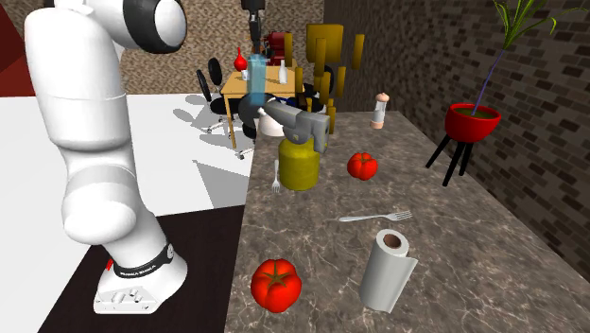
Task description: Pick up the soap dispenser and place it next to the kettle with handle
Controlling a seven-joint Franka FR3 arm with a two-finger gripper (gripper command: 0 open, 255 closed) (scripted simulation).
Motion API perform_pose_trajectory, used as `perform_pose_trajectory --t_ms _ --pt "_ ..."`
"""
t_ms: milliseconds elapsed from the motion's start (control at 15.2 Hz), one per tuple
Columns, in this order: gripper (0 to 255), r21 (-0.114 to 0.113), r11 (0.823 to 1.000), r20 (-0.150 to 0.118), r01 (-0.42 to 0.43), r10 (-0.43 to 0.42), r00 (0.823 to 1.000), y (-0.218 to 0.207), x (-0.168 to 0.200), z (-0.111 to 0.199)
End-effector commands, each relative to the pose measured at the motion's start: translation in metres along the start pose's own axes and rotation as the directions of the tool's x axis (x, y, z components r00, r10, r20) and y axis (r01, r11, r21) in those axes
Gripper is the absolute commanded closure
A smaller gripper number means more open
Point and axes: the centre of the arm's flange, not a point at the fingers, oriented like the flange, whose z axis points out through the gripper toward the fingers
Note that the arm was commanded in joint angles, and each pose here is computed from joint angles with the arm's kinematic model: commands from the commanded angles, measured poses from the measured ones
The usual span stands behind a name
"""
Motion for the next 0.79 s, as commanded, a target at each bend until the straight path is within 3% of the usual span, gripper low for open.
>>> perform_pose_trajectory --t_ms 0,132,726 --pt "255 0.001 1.000 0.000 -0.004 0.004 1.000 -0.028 -0.001 0.002" --pt "255 0.001 1.000 0.000 -0.004 0.004 1.000 -0.052 -0.005 0.004" --pt "255 0.001 1.000 0.000 -0.004 0.004 1.000 -0.052 -0.005 0.052"
